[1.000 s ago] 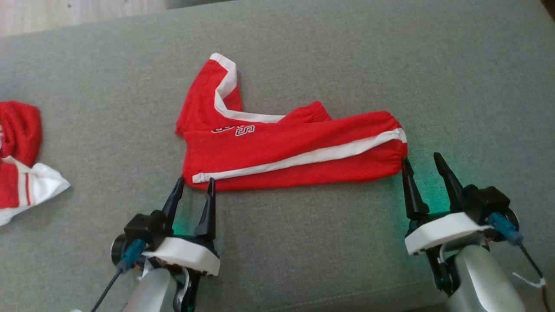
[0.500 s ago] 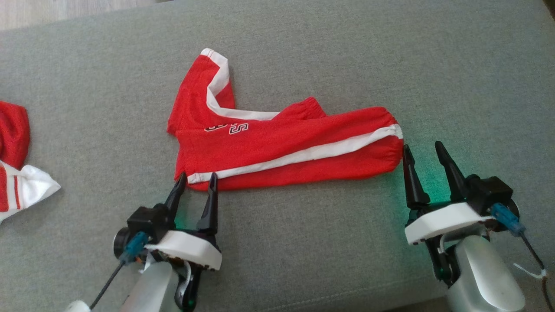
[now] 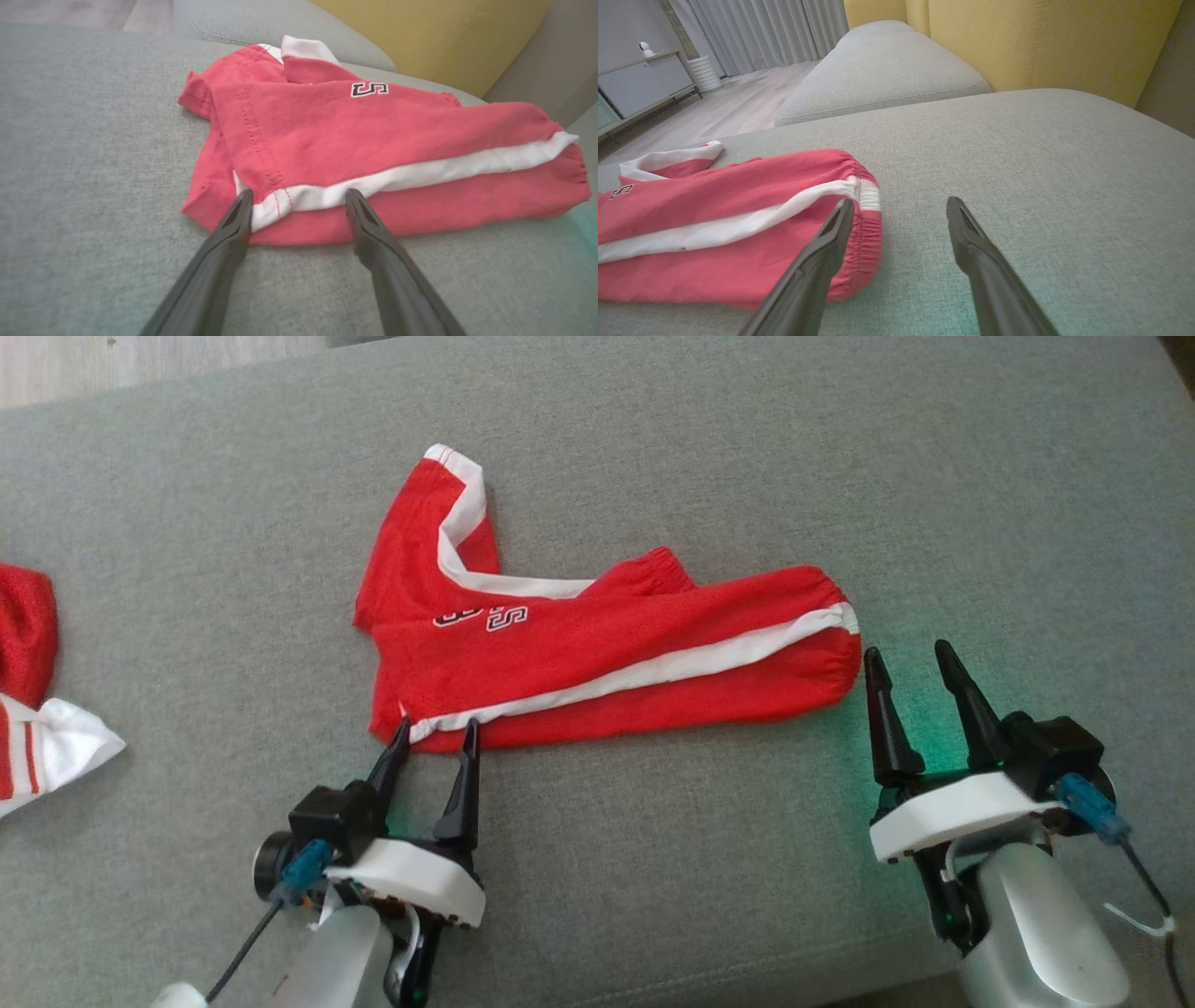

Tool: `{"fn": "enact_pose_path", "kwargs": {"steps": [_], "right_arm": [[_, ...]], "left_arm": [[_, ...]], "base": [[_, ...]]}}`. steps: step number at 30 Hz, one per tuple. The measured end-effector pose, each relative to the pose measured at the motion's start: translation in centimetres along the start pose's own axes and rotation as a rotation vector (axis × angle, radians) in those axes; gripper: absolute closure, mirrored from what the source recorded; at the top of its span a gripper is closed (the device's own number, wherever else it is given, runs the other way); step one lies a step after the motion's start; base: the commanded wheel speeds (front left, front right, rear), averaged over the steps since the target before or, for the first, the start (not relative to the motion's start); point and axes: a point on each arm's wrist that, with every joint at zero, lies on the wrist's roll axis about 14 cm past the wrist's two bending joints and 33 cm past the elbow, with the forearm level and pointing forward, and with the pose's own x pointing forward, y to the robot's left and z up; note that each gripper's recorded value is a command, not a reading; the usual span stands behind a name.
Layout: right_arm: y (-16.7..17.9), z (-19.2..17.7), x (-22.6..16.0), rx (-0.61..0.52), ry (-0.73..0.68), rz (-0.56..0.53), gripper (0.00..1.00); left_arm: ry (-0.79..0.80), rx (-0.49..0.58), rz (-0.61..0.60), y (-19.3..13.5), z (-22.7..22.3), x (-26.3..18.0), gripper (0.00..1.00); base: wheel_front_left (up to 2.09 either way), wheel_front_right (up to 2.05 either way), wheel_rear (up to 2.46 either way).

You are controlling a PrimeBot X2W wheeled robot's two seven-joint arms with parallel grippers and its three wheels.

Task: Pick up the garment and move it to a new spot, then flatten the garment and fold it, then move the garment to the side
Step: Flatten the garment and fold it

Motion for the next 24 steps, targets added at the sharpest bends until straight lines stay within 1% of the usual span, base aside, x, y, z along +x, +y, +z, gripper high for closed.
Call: {"fn": "enact_pose_path", "kwargs": {"steps": [6, 10, 16, 17, 18, 19, 20, 24], "right_arm": [[-0.2, -0.1, -0.1, 0.003, 0.002, -0.005, 0.0], [-0.2, -0.1, -0.1, 0.01, 0.002, -0.007, 0.0], [-0.1, -0.1, -0.1, 0.017, 0.001, -0.005, 0.0], [0.0, 0.0, -0.1, 0.017, 0.001, -0.003, 0.0], [0.0, 0.0, -0.1, 0.017, 0.001, -0.003, 0.0], [0.1, 0.0, -0.1, 0.017, 0.0, -0.001, 0.0], [0.1, 0.0, -0.1, 0.017, -0.001, 0.0, 0.0], [0.2, 0.1, 0.0, 0.025, -0.005, 0.003, 0.0]], "left_arm": [[0.005, 0.007, 0.028, 0.5, 0.0, 0.3, 0.0], [0.008, 0.008, 0.081, 1.4, -0.1, 0.3, 0.0], [0.009, 0.009, 0.077, 1.4, 0.0, 0.4, 0.01], [0.009, 0.009, 0.075, 1.3, 0.0, 0.4, 0.27], [0.009, 0.009, 0.075, 1.3, 0.0, 0.4, 0.61], [0.008, 0.01, 0.075, 1.3, 0.1, 0.4, 0.89], [0.008, 0.01, 0.076, 1.4, 0.1, 0.3, 1.0], [-0.022, 0.015, 0.073, 1.3, 1.1, 0.4, 1.0]], "base": [[0.0, 0.0, 0.0], [0.0, 0.0, 0.0], [0.0, 0.0, 0.0], [0.0, 0.0, 0.0], [0.0, 0.0, 0.0], [0.0, 0.0, 0.0], [0.0, 0.0, 0.0], [0.0, 0.0, 0.0]]}}
